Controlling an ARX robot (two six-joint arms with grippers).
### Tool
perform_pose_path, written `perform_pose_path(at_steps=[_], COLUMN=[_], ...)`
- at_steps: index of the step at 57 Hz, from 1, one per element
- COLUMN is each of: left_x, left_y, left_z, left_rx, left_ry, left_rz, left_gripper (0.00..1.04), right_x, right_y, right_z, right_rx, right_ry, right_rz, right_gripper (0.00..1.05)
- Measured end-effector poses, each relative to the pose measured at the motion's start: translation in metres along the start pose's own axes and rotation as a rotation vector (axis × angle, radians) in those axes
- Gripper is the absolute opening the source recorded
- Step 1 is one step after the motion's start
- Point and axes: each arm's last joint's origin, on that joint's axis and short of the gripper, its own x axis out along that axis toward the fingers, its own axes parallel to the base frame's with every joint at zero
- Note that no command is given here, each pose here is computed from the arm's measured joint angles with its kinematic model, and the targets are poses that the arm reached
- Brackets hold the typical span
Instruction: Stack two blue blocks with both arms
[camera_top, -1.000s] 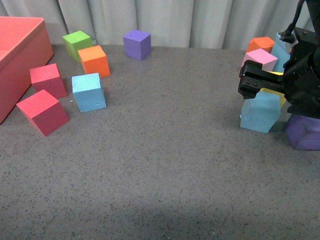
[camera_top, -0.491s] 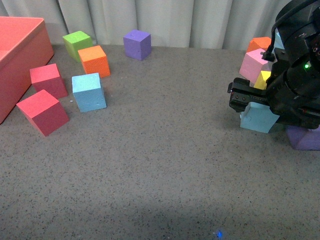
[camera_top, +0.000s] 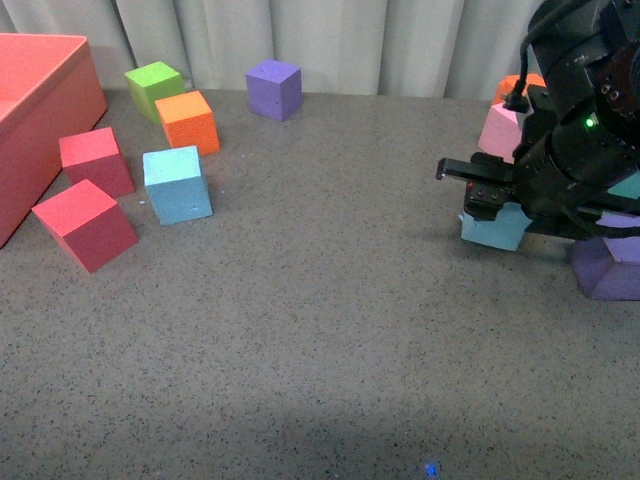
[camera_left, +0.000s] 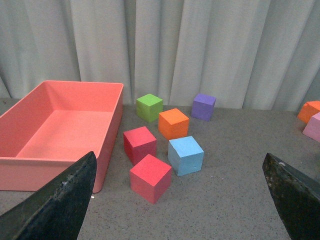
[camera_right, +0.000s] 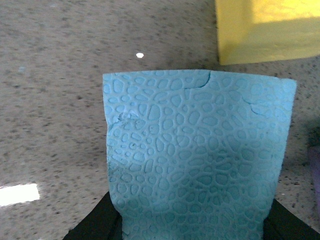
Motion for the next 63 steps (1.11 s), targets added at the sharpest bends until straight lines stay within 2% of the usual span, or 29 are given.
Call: perform_pose_path(at_steps=[28,39,46,47,51,63], left_x=[0.000,0.000,0.000,0.000,0.000,0.000], left_y=[0.000,0.000,0.000,0.000,0.000,0.000], left_z=[0.000,0.000,0.000,0.000,0.000,0.000], left_rx=[0.000,0.000,0.000,0.000,0.000,0.000], left_ry=[0.000,0.000,0.000,0.000,0.000,0.000], left_rz=[0.000,0.000,0.000,0.000,0.000,0.000], left_gripper=[0.98,0.98,0.98,0.98,0.98,0.98], right_x=[0.009,0.020,0.020,0.020,0.020,0.017], right_y=[0.079,0.105,0.111,0.111,0.113,0.110], right_z=[-0.010,-0.008,-0.006,-0.007,-0.007,-0.010], right_rx=[-0.157,-0.178,-0.188,-0.193,-0.206,-0.242], right_ry=[0.055,0.058,0.057,0.056,0.053,0.030], right_rz=[0.172,0.178,0.181,0.182,0.182,0.184], right_gripper=[0.41,0.41,0.40,0.42,0.60,0.90])
